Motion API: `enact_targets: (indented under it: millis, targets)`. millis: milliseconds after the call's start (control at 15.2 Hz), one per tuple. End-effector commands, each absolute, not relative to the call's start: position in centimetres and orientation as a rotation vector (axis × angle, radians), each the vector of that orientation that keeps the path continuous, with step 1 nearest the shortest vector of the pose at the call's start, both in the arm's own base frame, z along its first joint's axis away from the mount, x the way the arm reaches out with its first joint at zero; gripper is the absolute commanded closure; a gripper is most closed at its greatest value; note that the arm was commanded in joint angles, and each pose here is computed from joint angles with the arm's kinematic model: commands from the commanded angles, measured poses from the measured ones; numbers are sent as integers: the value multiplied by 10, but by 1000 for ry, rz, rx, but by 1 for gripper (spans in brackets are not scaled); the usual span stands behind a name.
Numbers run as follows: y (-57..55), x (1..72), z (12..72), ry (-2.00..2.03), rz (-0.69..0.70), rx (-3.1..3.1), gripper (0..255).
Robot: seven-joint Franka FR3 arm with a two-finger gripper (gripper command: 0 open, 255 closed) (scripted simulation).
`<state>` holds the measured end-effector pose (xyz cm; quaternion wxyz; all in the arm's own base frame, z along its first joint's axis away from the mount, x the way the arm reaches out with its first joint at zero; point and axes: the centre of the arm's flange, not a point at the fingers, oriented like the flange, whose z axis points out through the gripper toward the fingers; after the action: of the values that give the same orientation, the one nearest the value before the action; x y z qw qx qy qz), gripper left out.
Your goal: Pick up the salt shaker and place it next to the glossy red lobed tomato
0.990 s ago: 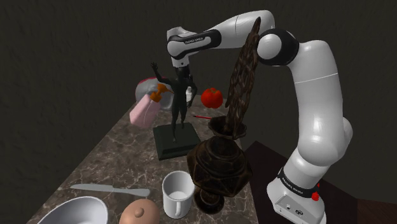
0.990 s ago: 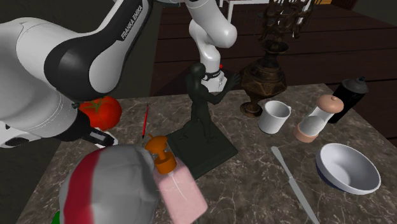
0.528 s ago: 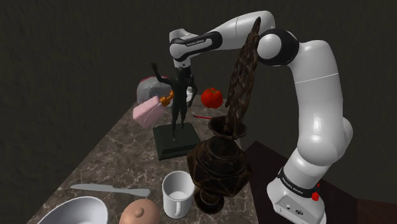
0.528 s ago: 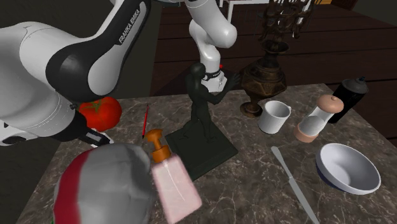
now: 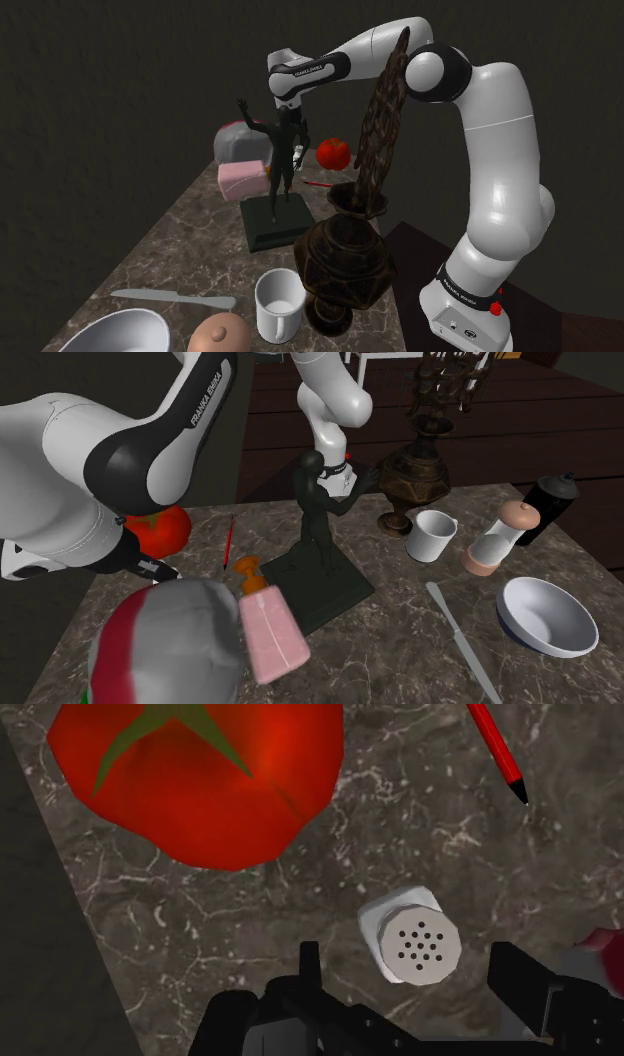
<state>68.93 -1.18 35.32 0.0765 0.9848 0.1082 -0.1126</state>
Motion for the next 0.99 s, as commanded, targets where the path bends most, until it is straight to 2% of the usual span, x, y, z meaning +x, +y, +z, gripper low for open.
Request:
enact_targets:
  millis: [0, 132, 462, 924]
  targets:
    - [6, 684, 329, 353, -389, 2977, 0]
    - [5, 687, 318, 353, -391, 2977, 0]
    - [14, 703, 383, 354, -390, 2976, 0]
    - [14, 703, 383, 354, -390, 2976, 0]
